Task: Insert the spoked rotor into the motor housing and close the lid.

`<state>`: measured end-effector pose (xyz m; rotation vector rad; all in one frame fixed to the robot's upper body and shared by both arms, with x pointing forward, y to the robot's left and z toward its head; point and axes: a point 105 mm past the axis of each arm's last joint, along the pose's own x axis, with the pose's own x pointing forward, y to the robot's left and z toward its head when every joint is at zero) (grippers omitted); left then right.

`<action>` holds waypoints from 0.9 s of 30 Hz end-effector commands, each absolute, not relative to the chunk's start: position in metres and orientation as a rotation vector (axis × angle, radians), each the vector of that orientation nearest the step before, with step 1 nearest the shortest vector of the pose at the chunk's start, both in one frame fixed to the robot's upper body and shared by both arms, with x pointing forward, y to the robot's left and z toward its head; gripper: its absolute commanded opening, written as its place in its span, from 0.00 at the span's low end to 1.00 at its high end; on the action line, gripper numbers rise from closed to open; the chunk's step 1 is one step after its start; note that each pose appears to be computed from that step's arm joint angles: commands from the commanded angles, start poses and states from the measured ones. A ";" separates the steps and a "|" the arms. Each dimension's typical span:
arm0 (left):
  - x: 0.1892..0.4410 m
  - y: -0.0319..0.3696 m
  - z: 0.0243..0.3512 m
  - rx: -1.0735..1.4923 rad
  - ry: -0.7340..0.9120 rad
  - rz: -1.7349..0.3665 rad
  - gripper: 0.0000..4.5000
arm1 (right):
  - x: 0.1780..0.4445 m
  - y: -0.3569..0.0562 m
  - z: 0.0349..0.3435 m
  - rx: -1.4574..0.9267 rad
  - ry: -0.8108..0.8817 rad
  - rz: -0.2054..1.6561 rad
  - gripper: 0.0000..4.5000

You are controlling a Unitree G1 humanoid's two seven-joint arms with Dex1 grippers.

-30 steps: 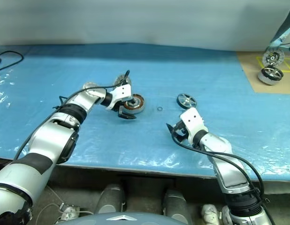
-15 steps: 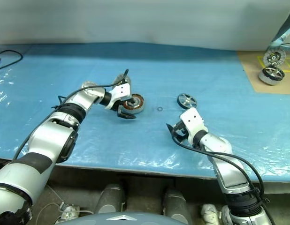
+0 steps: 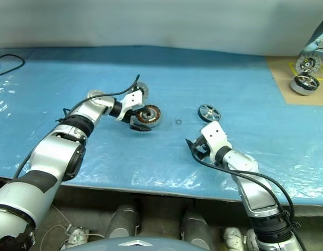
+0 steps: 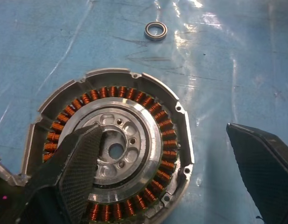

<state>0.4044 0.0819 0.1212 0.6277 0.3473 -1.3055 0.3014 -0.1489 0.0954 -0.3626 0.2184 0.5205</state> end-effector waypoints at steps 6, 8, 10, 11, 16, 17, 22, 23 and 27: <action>0.399 0.080 0.120 0.730 0.372 -1.369 1.00 | 0.303 -0.152 0.114 -0.382 0.151 0.499 0.96; 0.397 0.082 0.116 0.762 0.392 -1.388 1.00 | 0.303 -0.152 0.114 -0.382 0.152 0.497 0.96; 0.396 0.085 0.111 0.796 0.414 -1.384 1.00 | 0.302 -0.152 0.113 -0.381 0.153 0.495 0.96; 0.396 0.086 0.109 0.810 0.422 -1.384 1.00 | 0.302 -0.152 0.113 -0.380 0.153 0.495 0.96; 0.397 0.086 0.106 0.852 0.425 -1.372 0.91 | 0.302 -0.152 0.112 -0.376 0.153 0.488 0.96; 0.398 0.086 0.106 0.854 0.422 -1.369 0.86 | 0.302 -0.152 0.112 -0.375 0.154 0.487 0.96; 0.396 0.091 0.101 0.945 0.439 -1.381 0.49 | 0.303 -0.151 0.112 -0.373 0.153 0.486 0.96; 0.395 0.092 0.100 0.952 0.442 -1.392 0.49 | 0.303 -0.151 0.112 -0.373 0.152 0.484 0.96; 0.393 0.093 0.100 0.960 0.437 -1.413 0.44 | 0.304 -0.151 0.112 -0.371 0.150 0.480 0.96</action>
